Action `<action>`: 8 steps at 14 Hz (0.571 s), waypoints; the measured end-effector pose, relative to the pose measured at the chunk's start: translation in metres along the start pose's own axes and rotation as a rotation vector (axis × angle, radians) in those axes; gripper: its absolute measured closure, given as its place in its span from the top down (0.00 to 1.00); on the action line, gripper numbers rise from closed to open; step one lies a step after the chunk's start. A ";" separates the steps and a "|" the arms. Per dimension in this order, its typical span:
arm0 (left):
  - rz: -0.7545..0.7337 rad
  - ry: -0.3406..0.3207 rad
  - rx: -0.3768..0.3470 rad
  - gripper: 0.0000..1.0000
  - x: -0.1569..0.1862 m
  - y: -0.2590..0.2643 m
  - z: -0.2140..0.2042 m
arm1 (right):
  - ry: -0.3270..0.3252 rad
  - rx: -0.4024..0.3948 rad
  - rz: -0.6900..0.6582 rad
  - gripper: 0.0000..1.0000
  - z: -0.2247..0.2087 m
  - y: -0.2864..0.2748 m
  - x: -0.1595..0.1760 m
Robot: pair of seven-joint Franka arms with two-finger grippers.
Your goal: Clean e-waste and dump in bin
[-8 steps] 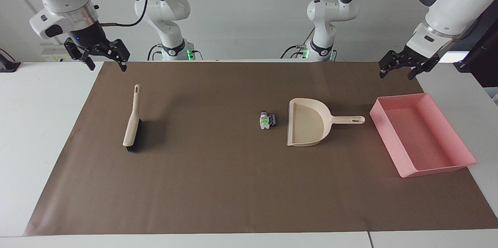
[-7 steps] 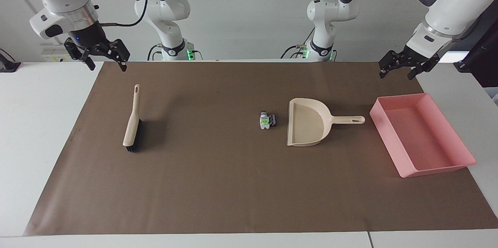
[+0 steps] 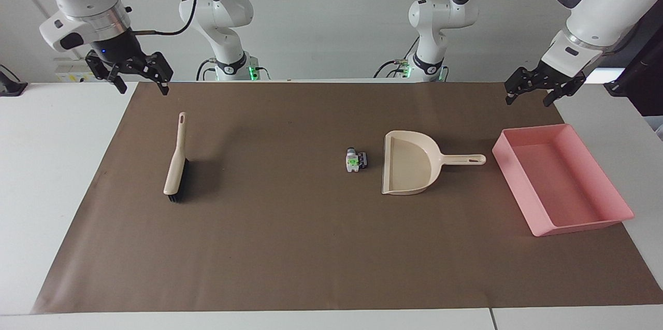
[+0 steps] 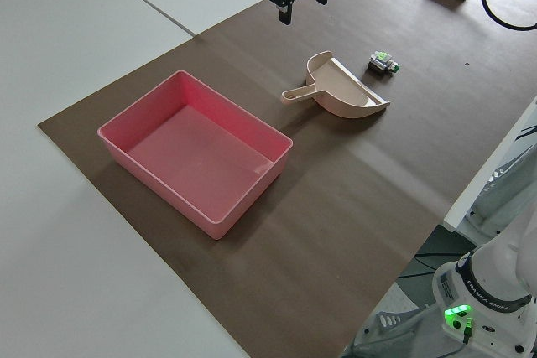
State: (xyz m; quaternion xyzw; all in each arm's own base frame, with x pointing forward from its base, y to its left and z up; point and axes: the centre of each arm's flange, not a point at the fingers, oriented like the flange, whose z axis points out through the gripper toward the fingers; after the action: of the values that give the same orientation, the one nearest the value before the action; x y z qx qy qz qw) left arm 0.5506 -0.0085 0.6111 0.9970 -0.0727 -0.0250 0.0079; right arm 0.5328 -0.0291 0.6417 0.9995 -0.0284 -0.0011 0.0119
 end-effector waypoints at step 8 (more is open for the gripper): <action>0.332 0.082 0.016 0.99 0.012 0.007 0.004 | -0.015 0.007 0.040 1.00 0.066 0.039 -0.014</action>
State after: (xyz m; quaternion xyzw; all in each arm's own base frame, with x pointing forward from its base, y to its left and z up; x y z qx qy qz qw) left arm 0.5615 -0.0172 0.6071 0.9715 -0.2363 0.0180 0.0068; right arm 0.5161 -0.0691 0.5768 0.9988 -0.0486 -0.0083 0.0082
